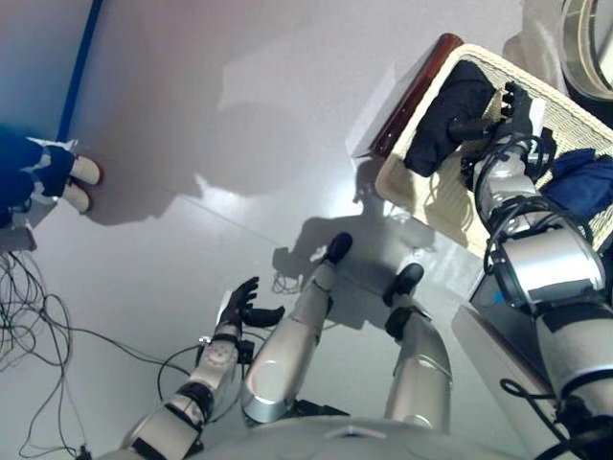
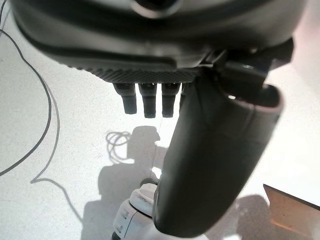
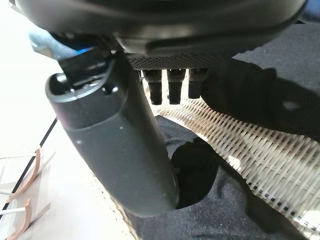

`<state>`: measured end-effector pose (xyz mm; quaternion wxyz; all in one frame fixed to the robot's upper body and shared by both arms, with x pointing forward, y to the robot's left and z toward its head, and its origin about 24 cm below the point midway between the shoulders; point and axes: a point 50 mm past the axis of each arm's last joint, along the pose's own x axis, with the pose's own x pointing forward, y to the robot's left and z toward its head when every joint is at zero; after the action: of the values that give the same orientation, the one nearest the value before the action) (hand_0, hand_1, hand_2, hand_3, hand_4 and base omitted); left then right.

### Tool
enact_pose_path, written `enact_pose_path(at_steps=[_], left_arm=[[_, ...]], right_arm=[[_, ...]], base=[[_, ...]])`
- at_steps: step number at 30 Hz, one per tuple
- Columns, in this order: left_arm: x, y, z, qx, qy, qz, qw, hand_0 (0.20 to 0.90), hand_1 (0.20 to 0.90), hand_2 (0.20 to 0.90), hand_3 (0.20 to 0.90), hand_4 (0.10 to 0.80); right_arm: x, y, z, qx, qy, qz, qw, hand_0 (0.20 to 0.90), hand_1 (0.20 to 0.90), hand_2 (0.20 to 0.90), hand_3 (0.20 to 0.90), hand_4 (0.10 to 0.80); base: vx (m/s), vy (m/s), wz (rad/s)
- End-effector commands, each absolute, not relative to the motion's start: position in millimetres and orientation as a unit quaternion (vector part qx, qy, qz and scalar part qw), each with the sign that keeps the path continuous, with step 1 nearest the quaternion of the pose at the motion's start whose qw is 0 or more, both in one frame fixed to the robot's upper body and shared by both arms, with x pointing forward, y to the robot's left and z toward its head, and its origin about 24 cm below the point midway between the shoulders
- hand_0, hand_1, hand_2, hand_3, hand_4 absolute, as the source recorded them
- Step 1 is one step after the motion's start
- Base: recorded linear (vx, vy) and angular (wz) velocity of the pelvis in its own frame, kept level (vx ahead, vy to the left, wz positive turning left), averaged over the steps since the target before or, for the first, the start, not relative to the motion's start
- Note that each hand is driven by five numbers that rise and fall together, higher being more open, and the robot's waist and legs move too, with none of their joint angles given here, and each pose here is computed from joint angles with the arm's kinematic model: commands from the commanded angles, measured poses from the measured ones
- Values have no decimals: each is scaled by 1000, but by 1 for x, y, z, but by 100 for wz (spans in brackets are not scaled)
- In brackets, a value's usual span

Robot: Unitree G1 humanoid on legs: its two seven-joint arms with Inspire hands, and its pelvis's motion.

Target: Pick up the clothes and place them into the washing machine

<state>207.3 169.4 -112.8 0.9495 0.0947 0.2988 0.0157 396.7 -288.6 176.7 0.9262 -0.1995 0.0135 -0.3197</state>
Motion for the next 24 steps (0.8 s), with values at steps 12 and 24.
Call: enact_pose_path(at_steps=[12, 24], left_arm=[[207, 175, -115, 93, 310, 48, 945, 900, 900, 900, 900, 800], [195, 176, -118, 104, 308, 23, 946, 900, 900, 900, 900, 800]], right_arm=[[396, -299, 219, -227, -71, -317, 918, 900, 900, 900, 900, 800], [399, -292, 211, -363, -47, -263, 893, 900, 900, 900, 900, 800]], base=[[18, 0, 4], [8, -27, 4]])
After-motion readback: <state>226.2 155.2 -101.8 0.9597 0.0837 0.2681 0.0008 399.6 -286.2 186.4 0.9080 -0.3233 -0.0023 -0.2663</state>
